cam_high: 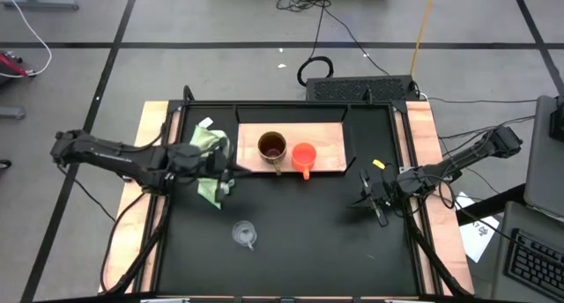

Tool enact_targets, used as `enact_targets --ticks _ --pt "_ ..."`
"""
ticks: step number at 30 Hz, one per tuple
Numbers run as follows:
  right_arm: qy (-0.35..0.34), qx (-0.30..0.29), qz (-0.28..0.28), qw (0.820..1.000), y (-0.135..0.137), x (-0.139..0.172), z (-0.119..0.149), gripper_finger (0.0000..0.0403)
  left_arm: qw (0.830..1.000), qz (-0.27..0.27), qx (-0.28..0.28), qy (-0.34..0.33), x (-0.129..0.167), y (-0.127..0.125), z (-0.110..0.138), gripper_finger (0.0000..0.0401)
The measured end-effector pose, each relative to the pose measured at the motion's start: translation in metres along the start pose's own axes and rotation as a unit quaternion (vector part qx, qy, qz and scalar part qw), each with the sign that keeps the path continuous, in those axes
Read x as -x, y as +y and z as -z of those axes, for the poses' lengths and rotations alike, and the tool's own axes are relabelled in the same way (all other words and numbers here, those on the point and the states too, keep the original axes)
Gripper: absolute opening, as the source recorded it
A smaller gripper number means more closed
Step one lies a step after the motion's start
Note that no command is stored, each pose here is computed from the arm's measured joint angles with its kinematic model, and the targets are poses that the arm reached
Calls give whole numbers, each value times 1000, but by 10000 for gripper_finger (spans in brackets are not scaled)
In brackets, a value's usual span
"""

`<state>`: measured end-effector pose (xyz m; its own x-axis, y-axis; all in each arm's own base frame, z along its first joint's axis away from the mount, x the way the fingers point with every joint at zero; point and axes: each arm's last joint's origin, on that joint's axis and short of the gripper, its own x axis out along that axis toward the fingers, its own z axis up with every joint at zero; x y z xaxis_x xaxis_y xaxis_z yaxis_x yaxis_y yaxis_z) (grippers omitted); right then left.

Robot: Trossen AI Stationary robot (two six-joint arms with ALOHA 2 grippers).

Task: Stack small to large cups/mugs on shelf
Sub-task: Put the transparent mug to the right of the orange mug on the shelf

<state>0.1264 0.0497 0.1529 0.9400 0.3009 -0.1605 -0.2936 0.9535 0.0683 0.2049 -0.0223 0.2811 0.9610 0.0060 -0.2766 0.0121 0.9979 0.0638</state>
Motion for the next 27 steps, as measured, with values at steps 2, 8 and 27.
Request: enact_targets --ticks 2,8,27 --pt "-4 -4 0 1000 0 0 -1 0 1000 3 4 -13 7 -6 15 0" --pt "-7 -1 0 1000 0 0 -1 0 997 31 15 -65 21 -16 50 0" --pt "-20 1 -2 1000 0 0 -4 0 994 56 49 -81 25 -23 112 0"
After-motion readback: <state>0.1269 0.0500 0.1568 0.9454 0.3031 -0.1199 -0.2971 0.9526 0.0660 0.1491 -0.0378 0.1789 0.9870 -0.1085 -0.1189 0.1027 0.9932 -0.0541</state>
